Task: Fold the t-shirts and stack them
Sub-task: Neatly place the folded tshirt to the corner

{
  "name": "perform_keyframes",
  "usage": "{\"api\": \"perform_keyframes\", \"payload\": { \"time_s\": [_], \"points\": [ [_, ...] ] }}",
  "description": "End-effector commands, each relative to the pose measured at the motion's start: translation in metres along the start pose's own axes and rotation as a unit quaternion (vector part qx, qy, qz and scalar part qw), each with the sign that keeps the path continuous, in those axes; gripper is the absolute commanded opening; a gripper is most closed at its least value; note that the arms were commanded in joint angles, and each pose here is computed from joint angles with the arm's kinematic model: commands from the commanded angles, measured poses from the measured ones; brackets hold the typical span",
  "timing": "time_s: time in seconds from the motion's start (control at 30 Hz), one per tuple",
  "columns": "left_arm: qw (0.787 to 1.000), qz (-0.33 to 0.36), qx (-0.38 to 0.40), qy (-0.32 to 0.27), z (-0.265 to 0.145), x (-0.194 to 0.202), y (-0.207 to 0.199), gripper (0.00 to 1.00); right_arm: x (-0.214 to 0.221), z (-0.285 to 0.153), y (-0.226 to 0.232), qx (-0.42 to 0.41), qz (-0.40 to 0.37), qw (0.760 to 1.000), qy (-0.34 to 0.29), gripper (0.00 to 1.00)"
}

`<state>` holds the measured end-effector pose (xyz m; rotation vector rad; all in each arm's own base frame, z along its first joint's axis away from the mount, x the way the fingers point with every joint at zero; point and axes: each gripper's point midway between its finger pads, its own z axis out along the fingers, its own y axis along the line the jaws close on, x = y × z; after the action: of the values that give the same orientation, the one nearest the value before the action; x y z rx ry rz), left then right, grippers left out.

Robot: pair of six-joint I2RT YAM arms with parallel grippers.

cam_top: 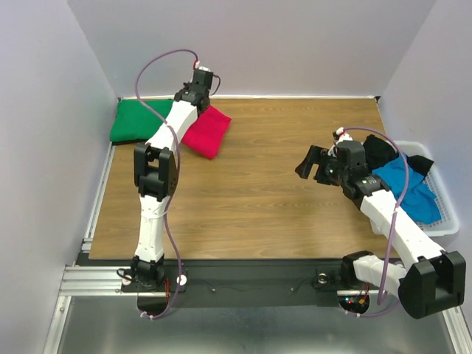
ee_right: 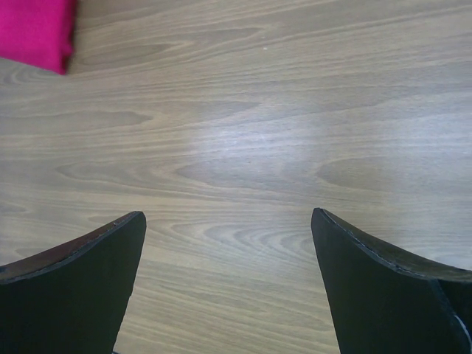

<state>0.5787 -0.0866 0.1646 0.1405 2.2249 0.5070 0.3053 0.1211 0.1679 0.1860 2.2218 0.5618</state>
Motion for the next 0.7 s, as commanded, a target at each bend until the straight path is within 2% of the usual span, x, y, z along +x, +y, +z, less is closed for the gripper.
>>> {"api": "perform_keyframes", "payload": {
  "time_s": [0.0,0.17,0.43,0.67],
  "points": [
    [0.994,0.011,-0.094,-0.055,-0.030,-0.052,0.069,0.00,-0.004,0.006,-0.012,0.030,-0.017,0.999,-0.015,1.00],
    [0.989,0.013,-0.116,-0.092,-0.036,-0.078,0.094,0.00,-0.005,0.010,-0.016,0.040,-0.017,0.999,-0.013,1.00],
    [0.979,0.013,-0.166,-0.114,-0.044,-0.096,0.132,0.00,-0.001,0.014,-0.025,0.060,-0.016,0.998,-0.009,1.00],
    [0.978,0.006,-0.150,-0.147,-0.065,-0.117,0.143,0.00,0.000,0.016,-0.029,0.069,-0.021,0.997,-0.008,1.00]
  ]
}}
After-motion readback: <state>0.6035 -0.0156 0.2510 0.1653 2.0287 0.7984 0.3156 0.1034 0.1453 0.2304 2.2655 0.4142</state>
